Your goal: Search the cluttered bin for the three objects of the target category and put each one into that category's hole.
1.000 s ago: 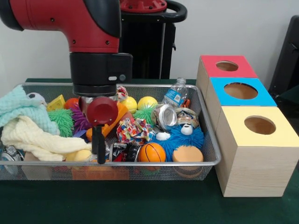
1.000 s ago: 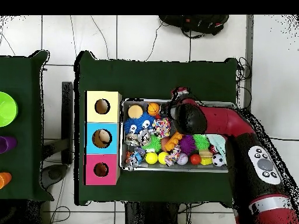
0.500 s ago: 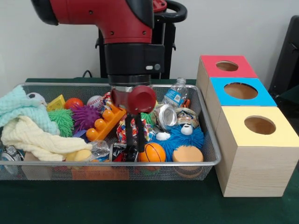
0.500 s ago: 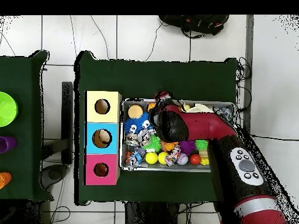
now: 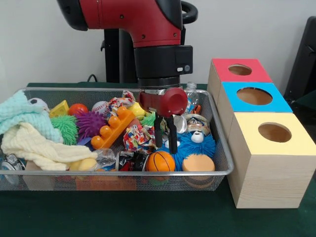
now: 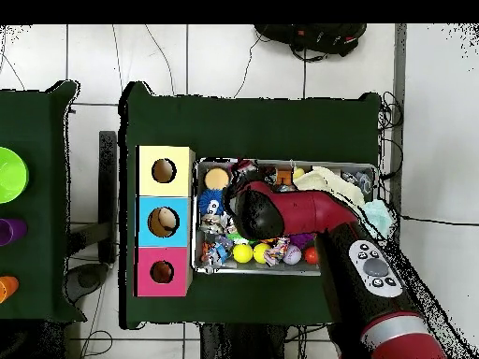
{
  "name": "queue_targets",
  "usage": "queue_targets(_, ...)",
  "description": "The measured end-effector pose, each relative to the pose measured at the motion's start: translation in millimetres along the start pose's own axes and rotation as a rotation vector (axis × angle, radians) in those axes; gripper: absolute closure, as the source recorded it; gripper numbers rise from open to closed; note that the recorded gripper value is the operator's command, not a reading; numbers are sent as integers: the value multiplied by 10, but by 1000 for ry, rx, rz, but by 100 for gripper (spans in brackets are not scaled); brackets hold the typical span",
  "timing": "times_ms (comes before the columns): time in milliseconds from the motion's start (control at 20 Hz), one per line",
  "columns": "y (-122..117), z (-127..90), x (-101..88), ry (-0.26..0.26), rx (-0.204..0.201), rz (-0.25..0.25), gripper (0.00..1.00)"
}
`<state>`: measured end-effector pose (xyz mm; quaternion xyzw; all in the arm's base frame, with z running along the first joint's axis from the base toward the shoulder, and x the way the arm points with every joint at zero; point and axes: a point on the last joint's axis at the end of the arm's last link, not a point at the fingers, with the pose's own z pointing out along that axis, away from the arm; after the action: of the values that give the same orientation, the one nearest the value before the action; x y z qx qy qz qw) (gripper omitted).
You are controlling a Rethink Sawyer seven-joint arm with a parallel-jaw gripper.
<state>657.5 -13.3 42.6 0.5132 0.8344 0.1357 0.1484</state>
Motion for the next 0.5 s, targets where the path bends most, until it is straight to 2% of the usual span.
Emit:
queue_targets(300,-330,-32,-3,29,41,36,0)
queue_targets(500,-568,-88,-161,35,59,83,0)
